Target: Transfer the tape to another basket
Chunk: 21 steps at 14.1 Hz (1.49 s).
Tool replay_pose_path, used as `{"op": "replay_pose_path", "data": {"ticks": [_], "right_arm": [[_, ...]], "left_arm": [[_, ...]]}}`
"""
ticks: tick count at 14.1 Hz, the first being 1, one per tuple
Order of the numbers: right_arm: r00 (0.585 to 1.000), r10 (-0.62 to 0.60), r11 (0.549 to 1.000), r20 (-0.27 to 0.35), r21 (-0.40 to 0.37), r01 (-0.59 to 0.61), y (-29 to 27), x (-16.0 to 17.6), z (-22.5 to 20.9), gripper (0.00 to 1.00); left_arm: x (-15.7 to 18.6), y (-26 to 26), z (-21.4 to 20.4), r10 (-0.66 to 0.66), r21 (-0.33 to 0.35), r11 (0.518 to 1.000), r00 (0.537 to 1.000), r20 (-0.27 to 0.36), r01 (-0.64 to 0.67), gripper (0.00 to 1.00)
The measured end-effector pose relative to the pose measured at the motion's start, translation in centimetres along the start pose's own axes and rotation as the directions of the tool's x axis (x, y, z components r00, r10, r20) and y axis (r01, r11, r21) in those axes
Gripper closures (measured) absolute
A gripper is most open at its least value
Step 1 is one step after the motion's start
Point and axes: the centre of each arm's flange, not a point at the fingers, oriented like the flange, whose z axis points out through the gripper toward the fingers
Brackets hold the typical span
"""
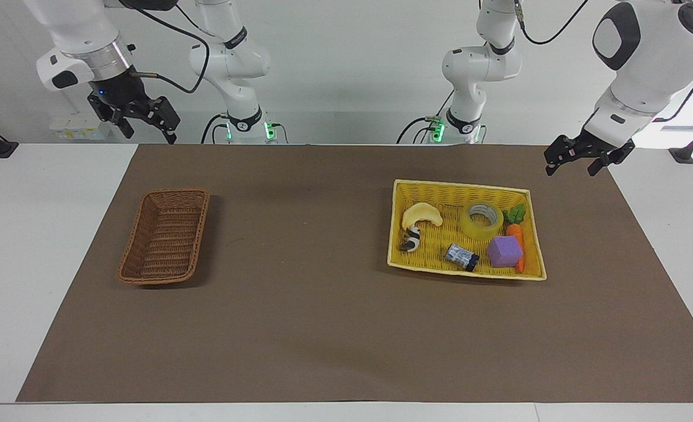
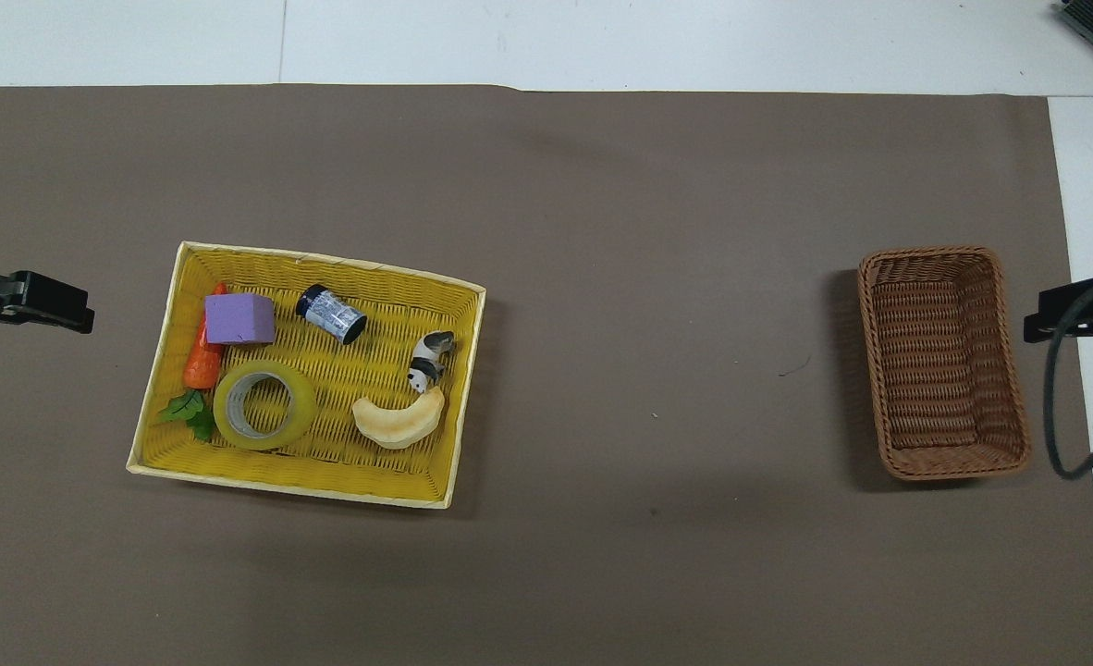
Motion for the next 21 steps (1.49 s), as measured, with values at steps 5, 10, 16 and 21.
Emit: {"op": "replay_pose_path", "data": {"ticks": [5, 10, 16, 21], "right_arm": [[1.000, 0.000, 1.000, 0.000, 0.000, 0.000, 0.00, 0.00, 0.00, 0.00], [1.000, 0.001, 1.000, 0.000, 0.000, -0.001, 0.04, 0.01, 0.00, 0.00], [0.992, -0.118, 0.993, -0.055, 0.001, 0.118, -0.51, 0.72, 0.05, 0.00], [0.989, -0.136, 0.991, -0.053, 0.000, 0.136, -0.48, 0.80, 0.41, 0.00]], "left_arm": [[-0.30, -0.49, -0.45, 0.044, 0.001, 0.999, 0.999, 0.006, -0.044, 0.00], [-0.27, -0.30, -0.46, 0.050, 0.001, 0.999, 0.999, 0.005, -0.050, 0.00], [-0.30, -0.67, -0.46, 0.044, 0.001, 0.999, 0.999, 0.005, -0.044, 0.00], [-0.30, -0.64, -0.46, 0.044, 0.001, 0.999, 0.999, 0.005, -0.044, 0.00]]}}
